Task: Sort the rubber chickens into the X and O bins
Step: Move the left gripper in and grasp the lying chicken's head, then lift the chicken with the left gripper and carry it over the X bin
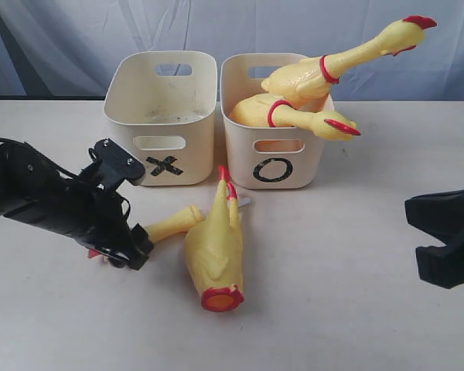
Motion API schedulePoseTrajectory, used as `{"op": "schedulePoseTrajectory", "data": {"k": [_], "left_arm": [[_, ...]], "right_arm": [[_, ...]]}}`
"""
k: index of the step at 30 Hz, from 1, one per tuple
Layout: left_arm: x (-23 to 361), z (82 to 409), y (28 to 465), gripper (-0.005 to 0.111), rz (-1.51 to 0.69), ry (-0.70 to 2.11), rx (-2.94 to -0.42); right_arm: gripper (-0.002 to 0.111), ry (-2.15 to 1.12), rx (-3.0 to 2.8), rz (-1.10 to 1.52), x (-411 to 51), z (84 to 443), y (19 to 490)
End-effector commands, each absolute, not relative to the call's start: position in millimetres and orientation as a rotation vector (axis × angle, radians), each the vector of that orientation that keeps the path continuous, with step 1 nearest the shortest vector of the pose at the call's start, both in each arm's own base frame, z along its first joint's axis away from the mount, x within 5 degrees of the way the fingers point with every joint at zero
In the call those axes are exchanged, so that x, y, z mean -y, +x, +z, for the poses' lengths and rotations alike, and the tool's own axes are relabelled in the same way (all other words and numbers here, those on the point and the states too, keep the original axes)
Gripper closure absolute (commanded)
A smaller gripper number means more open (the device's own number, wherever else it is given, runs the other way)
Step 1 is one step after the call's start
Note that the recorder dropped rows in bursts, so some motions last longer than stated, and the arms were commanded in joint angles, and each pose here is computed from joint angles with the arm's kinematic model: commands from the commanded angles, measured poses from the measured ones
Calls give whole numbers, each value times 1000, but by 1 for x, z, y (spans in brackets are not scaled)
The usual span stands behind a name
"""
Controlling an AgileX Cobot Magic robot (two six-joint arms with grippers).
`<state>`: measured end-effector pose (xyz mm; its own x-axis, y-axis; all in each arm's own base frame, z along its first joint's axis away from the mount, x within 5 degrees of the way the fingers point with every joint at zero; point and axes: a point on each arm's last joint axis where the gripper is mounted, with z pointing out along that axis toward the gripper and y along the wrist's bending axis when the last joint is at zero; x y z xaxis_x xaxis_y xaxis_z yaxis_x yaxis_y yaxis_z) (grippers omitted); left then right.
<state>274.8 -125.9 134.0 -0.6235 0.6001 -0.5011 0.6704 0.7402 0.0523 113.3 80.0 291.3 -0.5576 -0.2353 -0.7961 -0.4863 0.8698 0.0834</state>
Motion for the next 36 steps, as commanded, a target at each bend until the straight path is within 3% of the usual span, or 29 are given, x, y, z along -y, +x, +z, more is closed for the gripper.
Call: {"op": "schedulePoseTrajectory", "data": {"k": [1,14,22,27,36], "left_arm": [[129,125,276,36,-200,979,-2469],[129,118,276,49,-200,986,-2493],[129,117,274,86,-195,1049,-2490],[127,115,268,107,-175,1236,-2475],[123,131,263,107,-110,1364,-2417]], "right_arm": [[109,-516,-2166,380,-80,291,113],[109,-516,-2166,380,-80,291,113],[109,-515,-2163,382,-80,292,113],[109,-515,-2163,382,-80,292,113],[109,-514,-2164,383,-80,291,113]]}}
